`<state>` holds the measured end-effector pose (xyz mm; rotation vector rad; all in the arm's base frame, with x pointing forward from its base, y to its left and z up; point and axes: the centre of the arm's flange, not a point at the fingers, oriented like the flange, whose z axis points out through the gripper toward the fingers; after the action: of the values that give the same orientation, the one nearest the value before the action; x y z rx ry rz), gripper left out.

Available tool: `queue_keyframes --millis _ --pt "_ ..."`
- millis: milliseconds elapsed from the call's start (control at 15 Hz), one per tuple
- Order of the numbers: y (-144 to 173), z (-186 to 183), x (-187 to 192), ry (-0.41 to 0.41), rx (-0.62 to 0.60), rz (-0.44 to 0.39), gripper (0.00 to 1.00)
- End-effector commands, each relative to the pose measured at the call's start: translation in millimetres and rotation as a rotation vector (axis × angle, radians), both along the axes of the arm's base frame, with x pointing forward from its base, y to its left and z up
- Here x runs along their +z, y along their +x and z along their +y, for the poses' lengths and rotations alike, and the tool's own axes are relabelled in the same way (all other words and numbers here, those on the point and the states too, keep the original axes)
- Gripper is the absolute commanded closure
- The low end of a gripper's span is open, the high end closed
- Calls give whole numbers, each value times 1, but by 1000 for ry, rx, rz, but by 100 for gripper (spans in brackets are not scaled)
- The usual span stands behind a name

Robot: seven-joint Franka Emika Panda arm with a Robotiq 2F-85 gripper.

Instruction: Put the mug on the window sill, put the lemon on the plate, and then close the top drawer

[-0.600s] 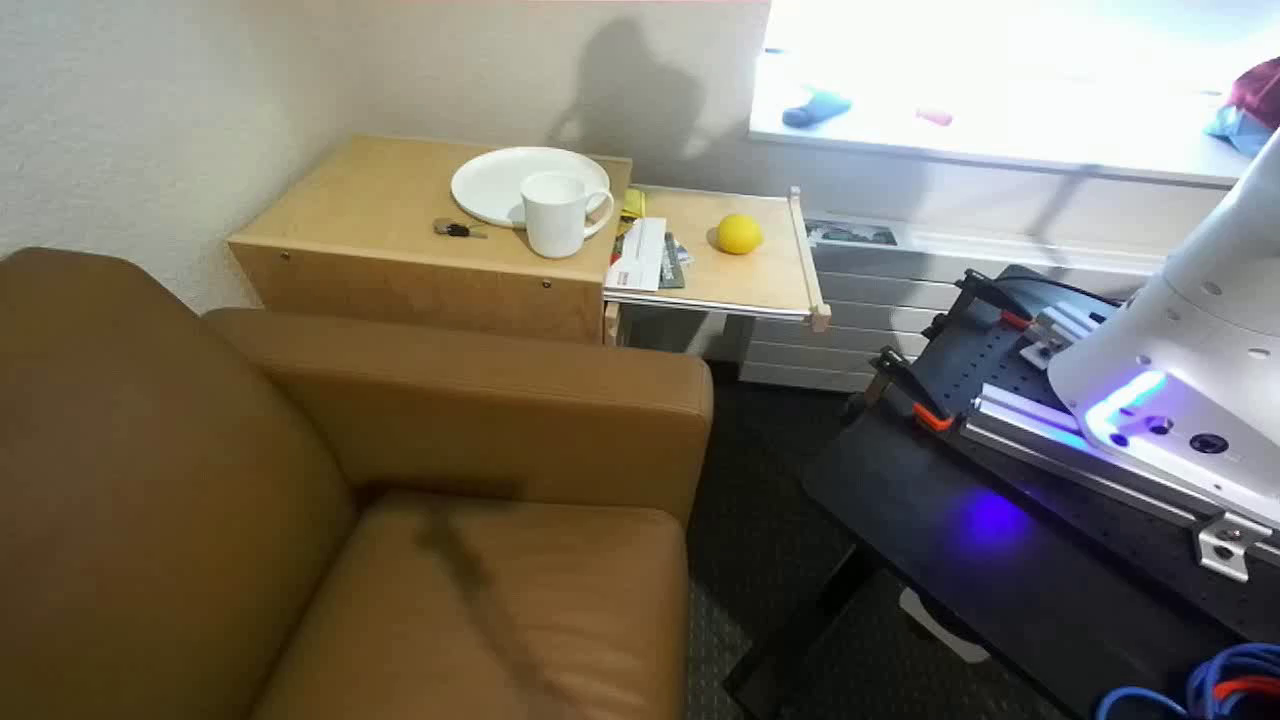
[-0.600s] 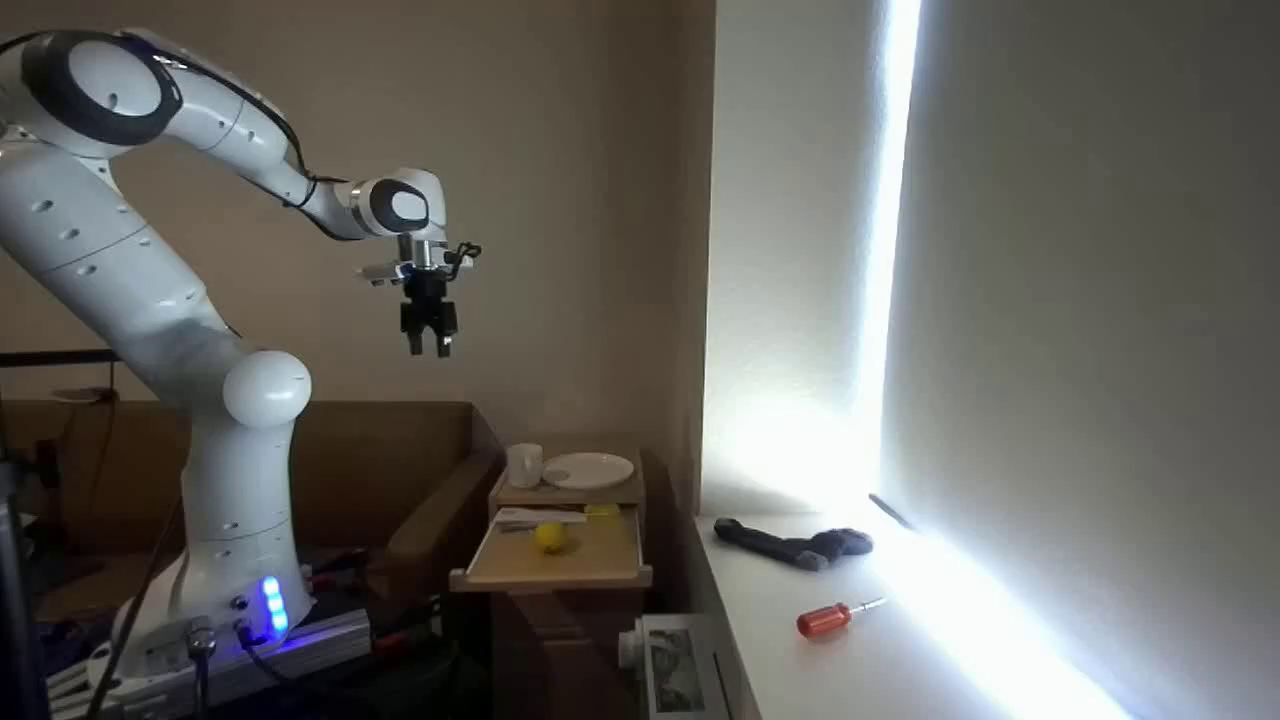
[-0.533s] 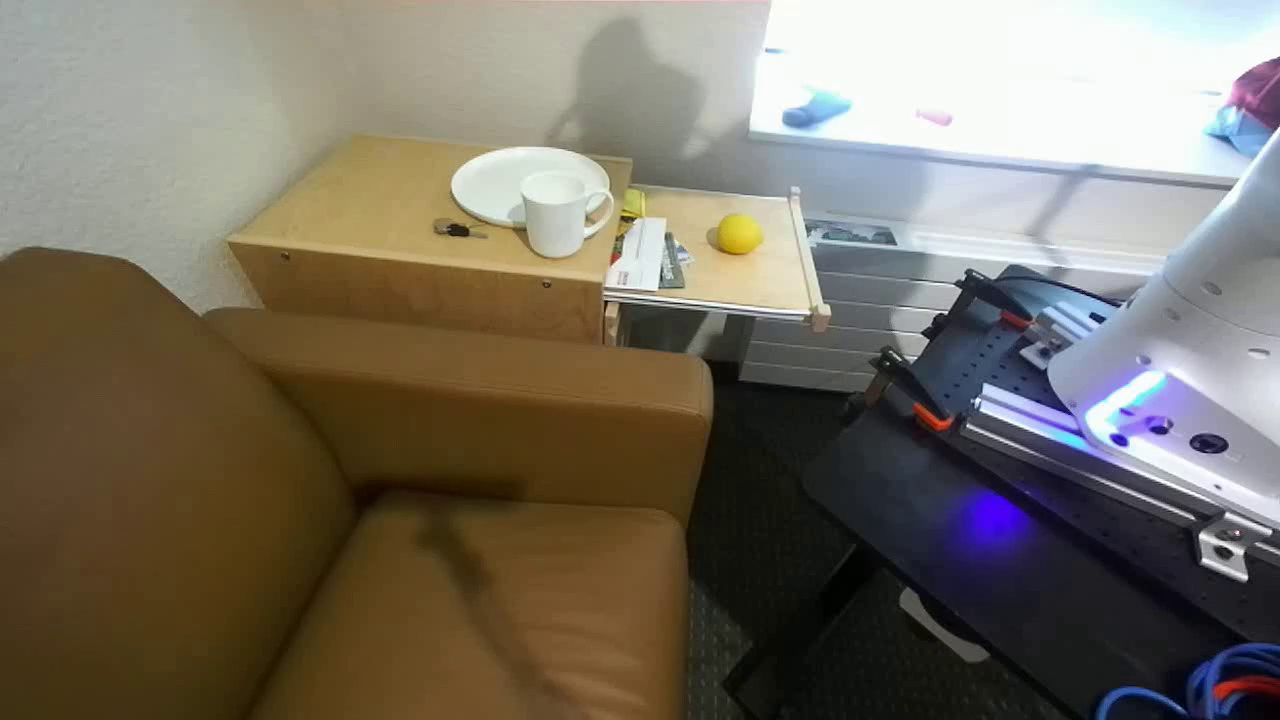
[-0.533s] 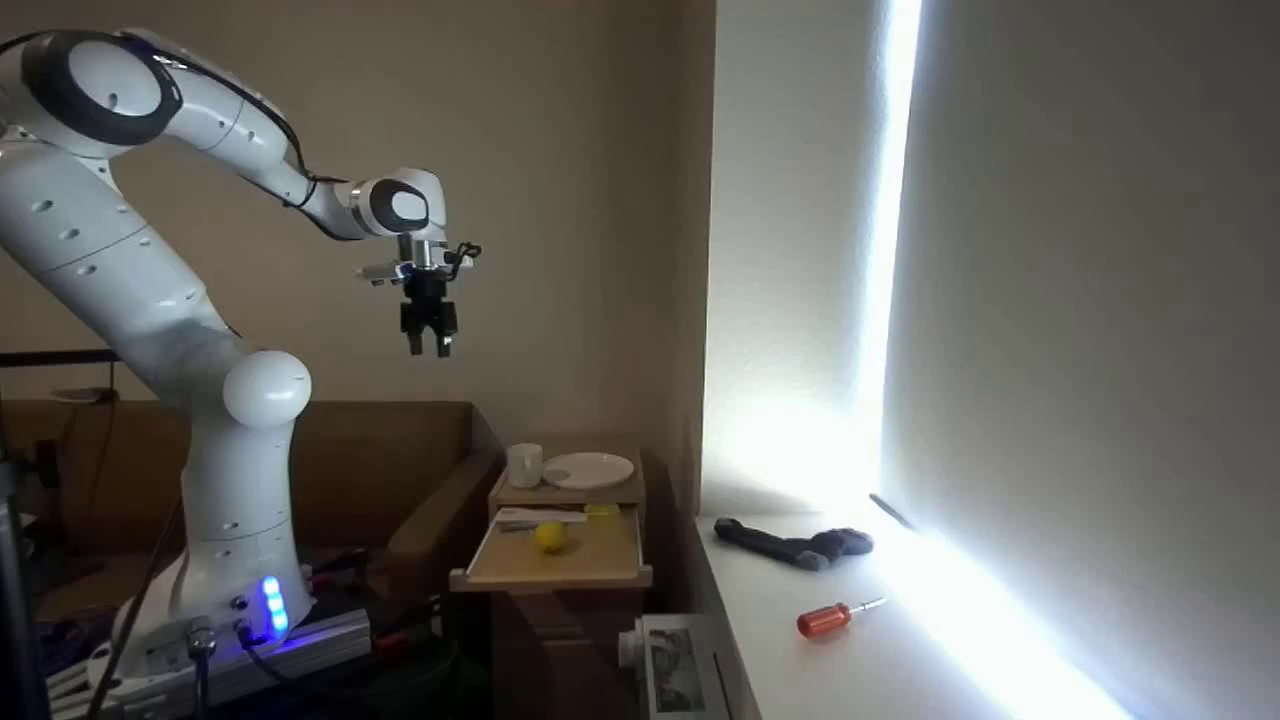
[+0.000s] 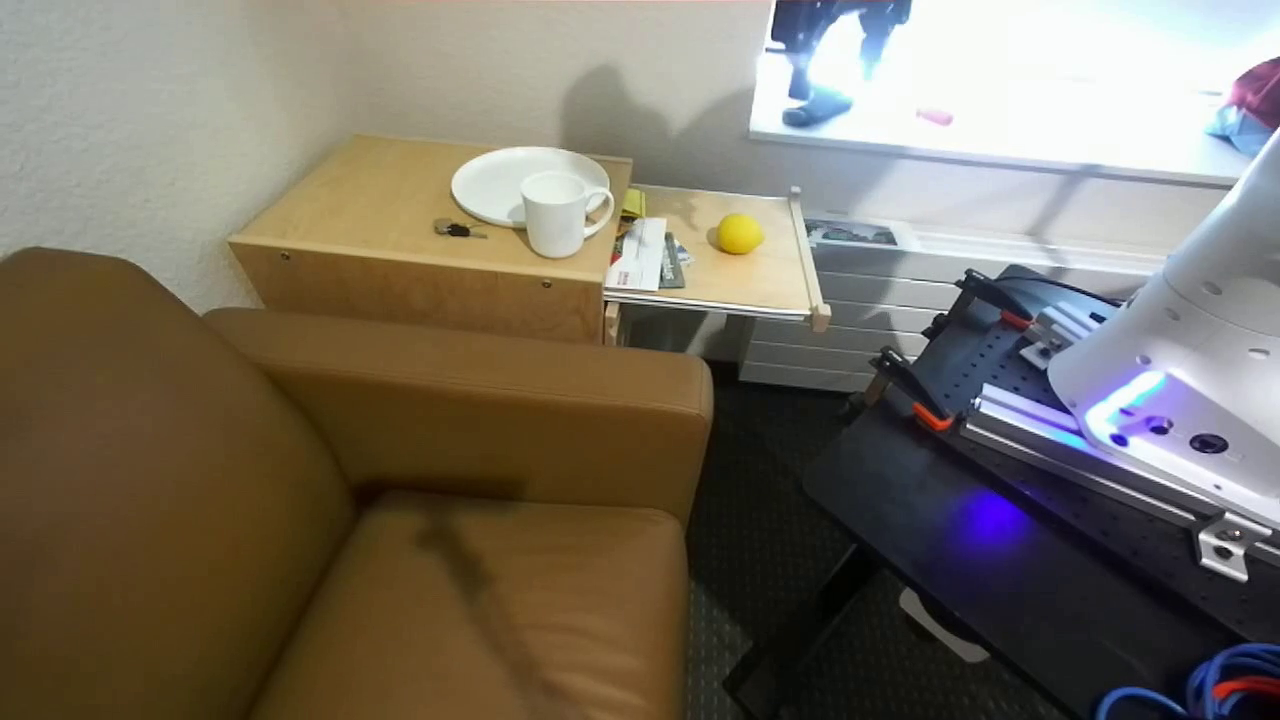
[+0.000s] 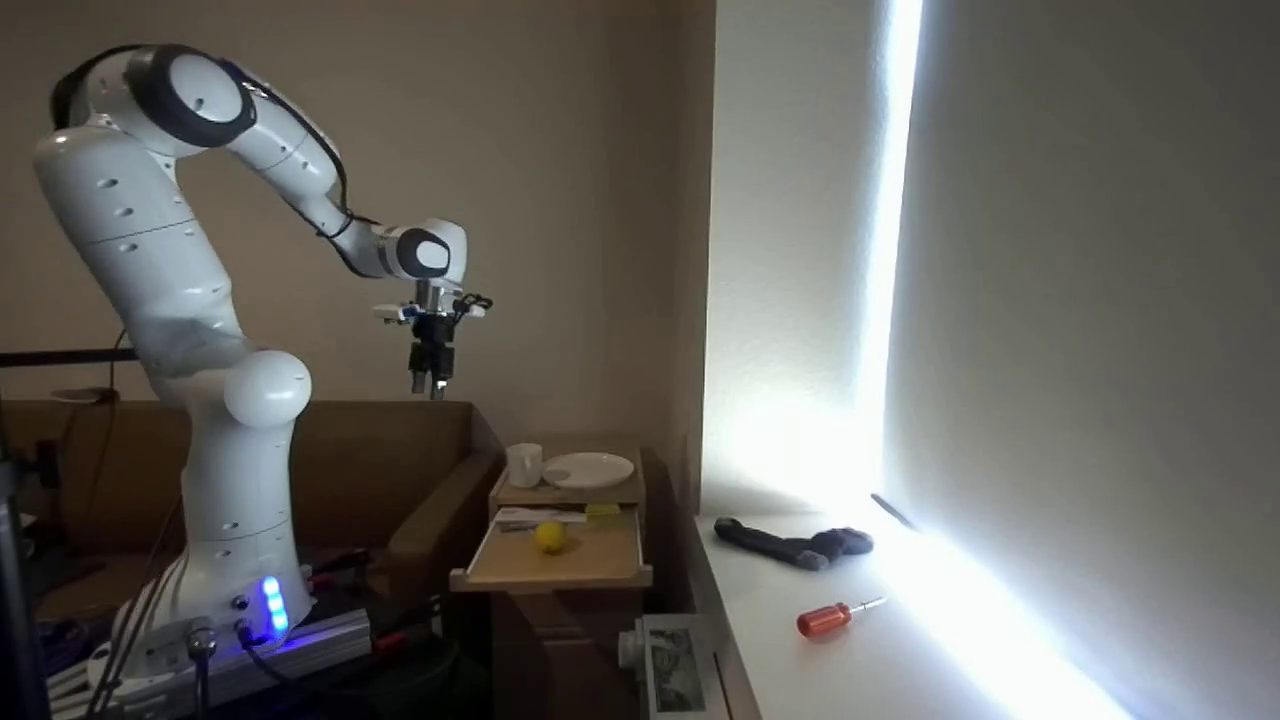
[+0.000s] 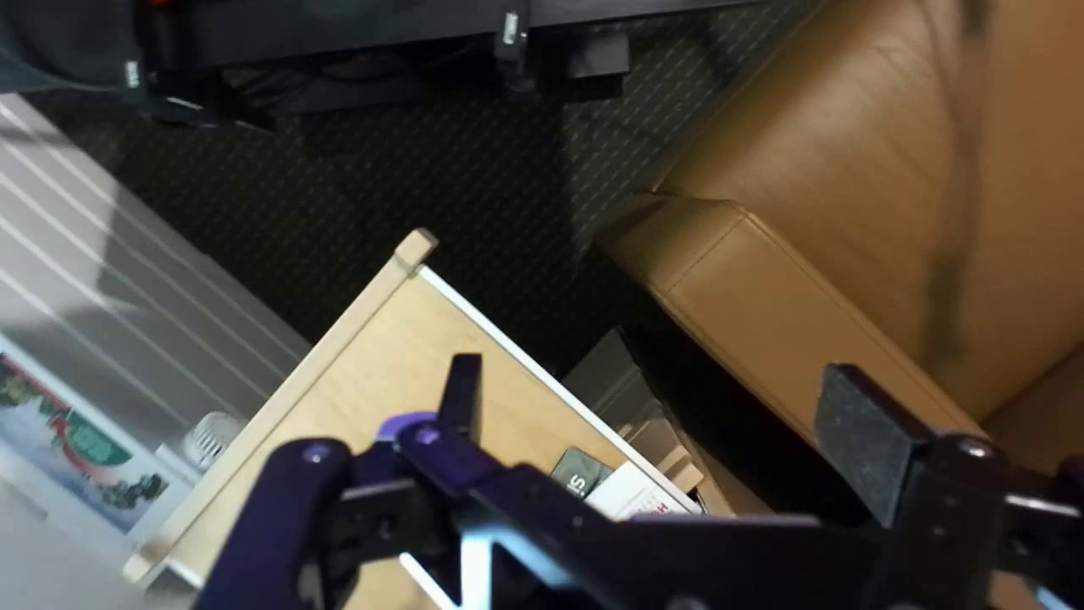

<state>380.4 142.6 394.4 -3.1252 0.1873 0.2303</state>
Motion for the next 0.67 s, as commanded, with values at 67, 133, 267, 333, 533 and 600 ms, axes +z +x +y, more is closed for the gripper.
queue_keyframes --millis 67,133,267,333,533,600 --pt "45 16 -63 152 -212 11 0" --pt "49 21 -67 171 -266 -10 0" --pt "58 37 -75 190 -360 -80 0" --pt "60 44 -75 186 -368 -102 0" --pt "52 42 -69 180 -343 -86 0" --pt "51 47 -68 181 -344 -87 0"
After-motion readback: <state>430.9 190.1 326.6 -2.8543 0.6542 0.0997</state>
